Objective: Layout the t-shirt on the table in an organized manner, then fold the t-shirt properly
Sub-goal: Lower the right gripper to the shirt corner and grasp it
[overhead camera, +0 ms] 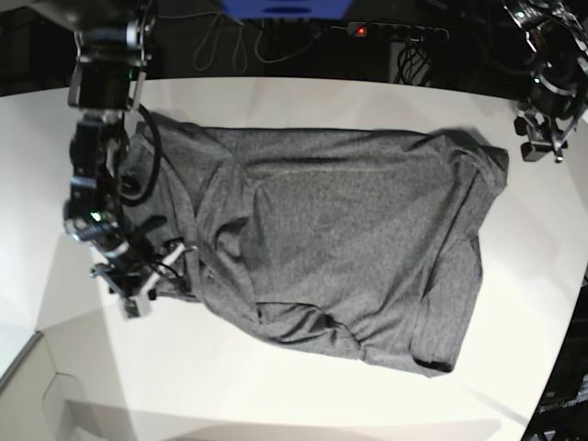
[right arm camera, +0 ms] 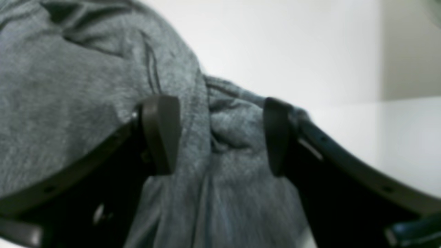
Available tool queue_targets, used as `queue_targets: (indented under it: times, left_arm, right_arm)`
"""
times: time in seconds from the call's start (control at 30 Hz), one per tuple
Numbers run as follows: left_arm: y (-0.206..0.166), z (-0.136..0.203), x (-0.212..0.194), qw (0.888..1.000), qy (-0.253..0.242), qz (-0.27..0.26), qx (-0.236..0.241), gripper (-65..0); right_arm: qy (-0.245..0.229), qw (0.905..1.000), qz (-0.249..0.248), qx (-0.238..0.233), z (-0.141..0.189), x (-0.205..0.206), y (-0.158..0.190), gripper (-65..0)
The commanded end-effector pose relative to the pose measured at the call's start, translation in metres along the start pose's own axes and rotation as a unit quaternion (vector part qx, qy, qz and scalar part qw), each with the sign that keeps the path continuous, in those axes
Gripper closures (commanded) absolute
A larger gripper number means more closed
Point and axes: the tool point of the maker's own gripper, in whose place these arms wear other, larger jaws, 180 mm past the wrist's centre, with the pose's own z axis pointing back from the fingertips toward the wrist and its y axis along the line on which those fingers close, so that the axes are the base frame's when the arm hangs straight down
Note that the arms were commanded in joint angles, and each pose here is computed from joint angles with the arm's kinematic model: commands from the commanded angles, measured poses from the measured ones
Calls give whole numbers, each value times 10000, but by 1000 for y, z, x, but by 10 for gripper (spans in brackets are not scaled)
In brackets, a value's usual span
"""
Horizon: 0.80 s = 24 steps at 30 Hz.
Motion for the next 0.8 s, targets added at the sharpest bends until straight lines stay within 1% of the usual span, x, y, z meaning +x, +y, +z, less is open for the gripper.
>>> queue_targets:
  times: [0.0,0.07,0.3,0.47,0.6,0.7,0.77]
  left_arm:
    - [-5,4,-5,9995,238,179,-101,-293]
    - [-5,4,-5,9995,246,179,-101,-293]
    - [3,6,-4,9996,233,187,-15,-293]
    - [0,5,-4,9996,224,191,-46,-293]
    - [0,5,-4,9996,223,192,-53,-293]
    - [0,5,-4,9996,223,192,-53,-293]
    - [0,5,-4,9996,223,192,-53,-293]
  right_arm:
    - [-244,9997,22,12,-5,23,-4,-389]
    - [-103,9999,-97,77,-19,20,-5,-388]
    - [-213,9988,-400,197,-39,9,-3,-387]
    - [-175,9982,-51,567,-46,-2,32,-386]
    - [-191,9977,18,656,-47,-4,41,-382]
    - [-206,9976,23,654,-47,-2,40,-323]
    - [-213,9976,25,653,-47,-1,40,-261]
